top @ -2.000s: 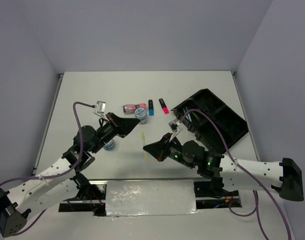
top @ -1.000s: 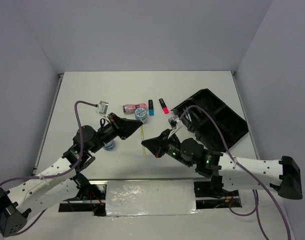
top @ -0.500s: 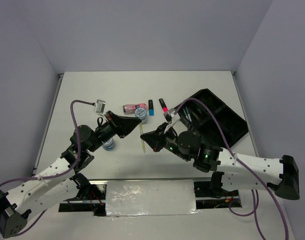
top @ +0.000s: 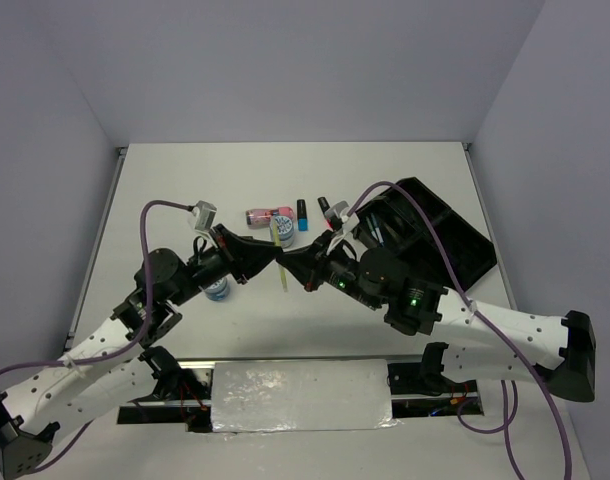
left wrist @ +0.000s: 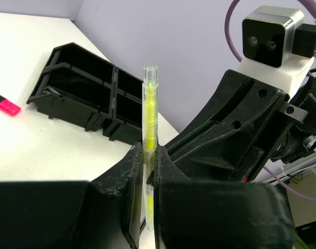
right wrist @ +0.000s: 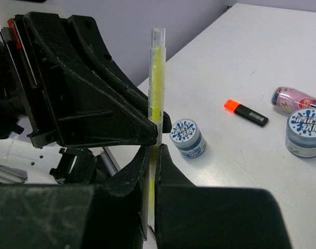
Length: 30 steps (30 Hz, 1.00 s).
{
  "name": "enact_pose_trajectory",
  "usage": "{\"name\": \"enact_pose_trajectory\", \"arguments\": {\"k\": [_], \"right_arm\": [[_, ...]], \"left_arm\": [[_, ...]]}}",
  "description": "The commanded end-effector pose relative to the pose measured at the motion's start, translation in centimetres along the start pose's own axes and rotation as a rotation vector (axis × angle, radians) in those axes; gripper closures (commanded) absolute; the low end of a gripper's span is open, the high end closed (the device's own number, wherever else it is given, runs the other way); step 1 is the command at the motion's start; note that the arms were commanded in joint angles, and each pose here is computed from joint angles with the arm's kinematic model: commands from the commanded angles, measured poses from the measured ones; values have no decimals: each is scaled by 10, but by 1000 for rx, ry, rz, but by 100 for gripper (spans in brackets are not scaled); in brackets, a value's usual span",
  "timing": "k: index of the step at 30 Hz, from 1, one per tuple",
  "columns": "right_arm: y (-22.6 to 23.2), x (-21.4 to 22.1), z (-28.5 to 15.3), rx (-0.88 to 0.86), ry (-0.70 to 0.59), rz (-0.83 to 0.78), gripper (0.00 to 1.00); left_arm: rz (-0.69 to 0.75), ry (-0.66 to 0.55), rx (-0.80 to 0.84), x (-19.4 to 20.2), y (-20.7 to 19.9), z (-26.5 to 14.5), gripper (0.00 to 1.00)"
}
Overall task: Sort the stationery into containers
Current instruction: Close the pen cap on the pen.
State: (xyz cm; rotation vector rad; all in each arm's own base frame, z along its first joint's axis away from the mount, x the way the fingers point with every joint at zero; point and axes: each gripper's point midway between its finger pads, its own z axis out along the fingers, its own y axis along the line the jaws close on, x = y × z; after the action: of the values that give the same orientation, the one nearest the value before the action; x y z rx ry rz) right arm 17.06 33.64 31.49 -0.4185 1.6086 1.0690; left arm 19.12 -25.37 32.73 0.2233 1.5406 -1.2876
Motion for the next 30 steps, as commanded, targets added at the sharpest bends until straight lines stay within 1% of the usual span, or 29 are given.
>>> {"name": "enact_pose_trajectory", "arguments": {"k": [1, 3, 4, 7, 8, 9, 10, 12, 15, 18, 20, 21, 22, 23, 26, 27, 28, 29, 30], "right_arm": [[25, -12, 0, -124, -44, -8, 100], [31, -8, -1, -169, -32, -26, 100], [36, -5, -2, -199, -20, -34, 100], [40, -2, -4, -237, -20, -56, 100], [45, 5, -7, -278, 0, -62, 100], [45, 6, -8, -287, 0, -65, 94], [47, 6, -9, -296, -7, -66, 87], [47, 11, -10, -307, 3, -65, 77], [48, 15, -9, -321, 9, -62, 65], [51, 15, -6, -335, 12, -61, 61], [55, 13, -5, -350, 8, -63, 60], [56, 13, -4, -353, 9, -64, 65], [57, 12, -4, -356, 7, -63, 72], [57, 11, -4, -358, 1, -64, 83], [60, 3, -4, -361, -16, -67, 100], [60, 2, -4, -360, -18, -69, 100], [61, 2, -4, -360, -15, -72, 100], [60, 2, -3, -358, -13, -75, 100], [61, 2, -3, -361, -12, -74, 100]], "left_arm": [[57, -24, 36, -15, -13, 1, 90], [81, -39, 59, -21, -19, 1, 98], [96, -42, 68, -22, -21, 1, 100], [134, -56, 120, -28, -33, -1, 100], [141, -59, 139, -28, -36, -2, 100], [153, -70, 173, -31, -43, -5, 100], [158, -78, 188, -32, -46, -6, 100], [167, -80, 239, -31, -56, -12, 100], [167, -86, 304, -33, -69, -16, 100], [152, -87, 334, -34, -75, -18, 100], [148, -95, 339, -35, -76, -19, 100], [145, -99, 338, -36, -76, -19, 100], [146, -99, 338, -36, -76, -19, 100], [144, -88, 324, -33, -73, -18, 100], [146, -70, 293, -30, -66, -16, 100], [146, -66, 288, -29, -65, -15, 100], [146, -66, 273, -28, -62, -15, 98], [144, -60, 258, -27, -59, -14, 90], [144, -63, 243, -28, -57, -14, 80]]}}
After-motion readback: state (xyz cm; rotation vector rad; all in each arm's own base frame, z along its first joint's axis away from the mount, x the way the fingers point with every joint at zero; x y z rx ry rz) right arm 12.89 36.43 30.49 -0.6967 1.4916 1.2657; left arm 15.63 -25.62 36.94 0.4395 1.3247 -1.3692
